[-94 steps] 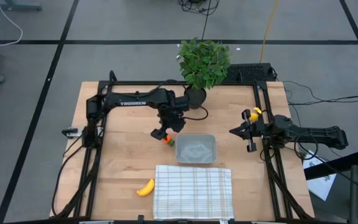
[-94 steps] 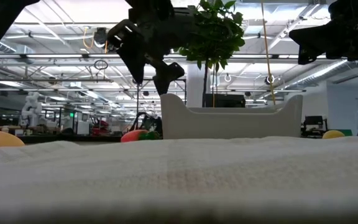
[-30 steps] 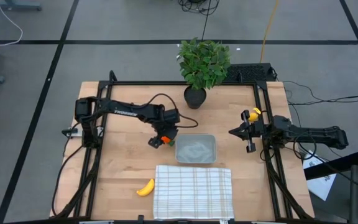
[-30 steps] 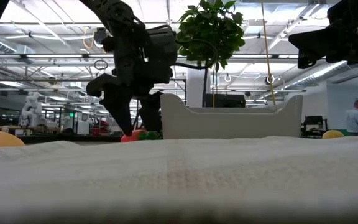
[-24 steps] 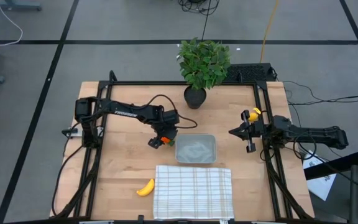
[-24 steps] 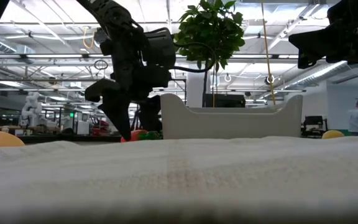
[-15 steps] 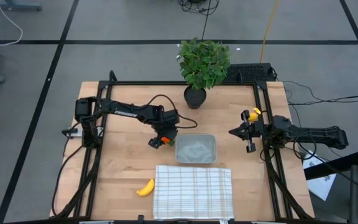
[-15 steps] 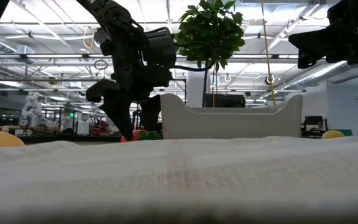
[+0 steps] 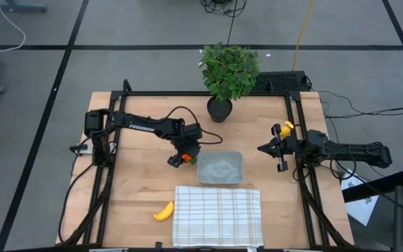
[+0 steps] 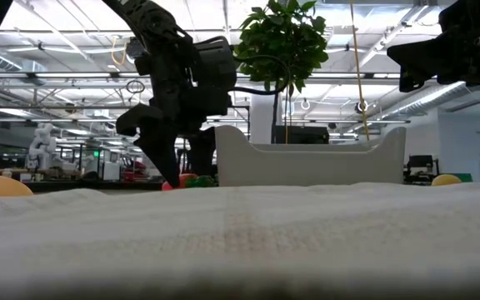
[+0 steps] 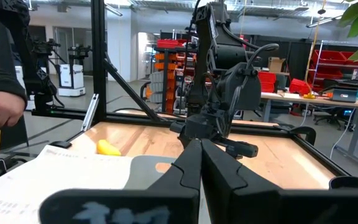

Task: Pick and placing Produce into tupperware
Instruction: Put the carrot into the bin

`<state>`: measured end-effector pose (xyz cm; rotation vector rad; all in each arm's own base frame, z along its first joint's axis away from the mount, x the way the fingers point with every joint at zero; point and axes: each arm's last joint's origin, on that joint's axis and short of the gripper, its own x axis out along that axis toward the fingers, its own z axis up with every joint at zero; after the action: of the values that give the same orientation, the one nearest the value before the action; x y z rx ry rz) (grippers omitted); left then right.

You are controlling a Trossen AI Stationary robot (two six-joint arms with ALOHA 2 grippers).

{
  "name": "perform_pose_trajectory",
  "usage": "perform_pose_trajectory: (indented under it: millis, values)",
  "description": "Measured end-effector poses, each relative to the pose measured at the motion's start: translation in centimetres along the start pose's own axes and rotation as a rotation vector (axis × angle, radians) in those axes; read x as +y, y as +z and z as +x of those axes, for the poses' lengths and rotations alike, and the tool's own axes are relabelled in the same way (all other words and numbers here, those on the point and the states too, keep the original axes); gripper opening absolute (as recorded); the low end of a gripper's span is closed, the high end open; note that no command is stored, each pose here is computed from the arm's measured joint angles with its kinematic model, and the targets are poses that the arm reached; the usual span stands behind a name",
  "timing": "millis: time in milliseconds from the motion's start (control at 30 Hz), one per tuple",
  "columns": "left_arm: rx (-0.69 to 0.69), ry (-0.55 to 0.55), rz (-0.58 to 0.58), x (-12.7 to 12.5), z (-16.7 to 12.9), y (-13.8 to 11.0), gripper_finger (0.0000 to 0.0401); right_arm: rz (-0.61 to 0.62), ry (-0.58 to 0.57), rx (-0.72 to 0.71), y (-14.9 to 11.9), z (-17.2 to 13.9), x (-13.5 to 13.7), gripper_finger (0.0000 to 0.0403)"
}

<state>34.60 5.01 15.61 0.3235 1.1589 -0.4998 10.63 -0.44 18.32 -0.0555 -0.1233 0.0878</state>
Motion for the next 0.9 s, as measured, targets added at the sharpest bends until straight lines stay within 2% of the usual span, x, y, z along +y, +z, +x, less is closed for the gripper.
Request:
perform_pose_trajectory:
  millis: [633, 767, 900]
  values:
    - [0.001, 0.006, 0.018, -0.6, 1.4, -1.3, 0.0305, 0.000, 0.000, 0.000, 0.0, 0.0, 0.0, 0.0000]
    - [0.007, 0.013, 0.021, -0.6, 1.4, -1.3, 0.0277, -0.001, 0.000, 0.000, 0.0, 0.0, 0.0, 0.0000]
    - [0.015, 0.024, 0.020, -0.5, 1.4, -1.3, 0.0228, -0.002, 0.000, 0.000, 0.0, 0.0, 0.0, 0.0000]
